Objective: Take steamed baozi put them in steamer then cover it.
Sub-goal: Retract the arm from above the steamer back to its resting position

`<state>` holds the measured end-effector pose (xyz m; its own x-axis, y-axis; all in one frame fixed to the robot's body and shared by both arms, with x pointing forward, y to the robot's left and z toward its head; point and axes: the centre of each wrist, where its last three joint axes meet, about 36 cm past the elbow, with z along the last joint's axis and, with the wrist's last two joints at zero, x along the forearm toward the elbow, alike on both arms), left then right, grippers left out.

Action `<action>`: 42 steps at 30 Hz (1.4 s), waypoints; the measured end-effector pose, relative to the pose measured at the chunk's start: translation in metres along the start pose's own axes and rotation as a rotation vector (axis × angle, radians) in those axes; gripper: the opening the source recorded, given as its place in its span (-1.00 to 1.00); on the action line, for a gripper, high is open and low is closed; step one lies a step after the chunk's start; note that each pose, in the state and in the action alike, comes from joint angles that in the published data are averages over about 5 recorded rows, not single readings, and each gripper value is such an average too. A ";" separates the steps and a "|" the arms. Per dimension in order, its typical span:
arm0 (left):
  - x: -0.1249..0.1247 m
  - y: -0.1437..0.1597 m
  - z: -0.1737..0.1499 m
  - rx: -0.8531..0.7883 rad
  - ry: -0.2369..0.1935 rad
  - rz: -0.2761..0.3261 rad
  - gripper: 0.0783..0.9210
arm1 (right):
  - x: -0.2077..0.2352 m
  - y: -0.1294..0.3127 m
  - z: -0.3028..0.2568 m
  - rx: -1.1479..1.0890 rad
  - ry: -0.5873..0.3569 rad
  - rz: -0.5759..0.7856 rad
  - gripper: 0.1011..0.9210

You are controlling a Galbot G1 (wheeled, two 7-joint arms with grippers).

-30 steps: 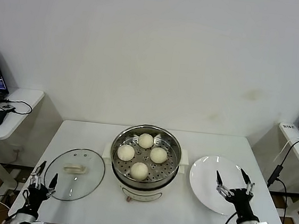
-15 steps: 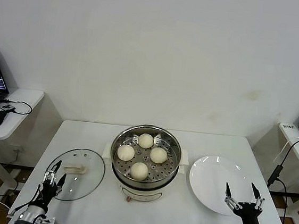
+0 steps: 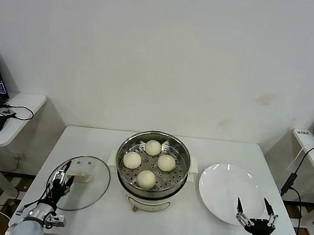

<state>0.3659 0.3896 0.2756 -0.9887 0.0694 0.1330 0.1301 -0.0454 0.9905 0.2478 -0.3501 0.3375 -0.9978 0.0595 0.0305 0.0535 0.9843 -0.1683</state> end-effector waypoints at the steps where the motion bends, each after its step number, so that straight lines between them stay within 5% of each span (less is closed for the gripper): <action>1: -0.002 0.000 0.000 0.000 -0.001 0.001 0.77 | 0.001 0.000 0.000 0.001 0.002 0.001 0.76; 17: -0.032 -0.001 0.001 0.005 -0.005 0.002 0.73 | 0.004 0.008 0.011 0.007 0.019 -0.004 0.76; 32: -0.038 -0.012 0.003 0.017 0.006 0.037 -0.25 | 0.005 0.009 0.014 0.017 0.025 -0.010 0.76; 42: -0.031 -0.008 0.008 0.040 0.026 -0.007 -0.83 | 0.004 0.013 0.012 0.024 0.026 -0.026 0.76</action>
<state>0.3962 0.3956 0.2635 -0.9912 0.0437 0.1252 0.1251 -0.0053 0.9921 0.2436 -0.3395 0.3233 -0.9974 0.0382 0.0608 0.0260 0.9813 -0.1908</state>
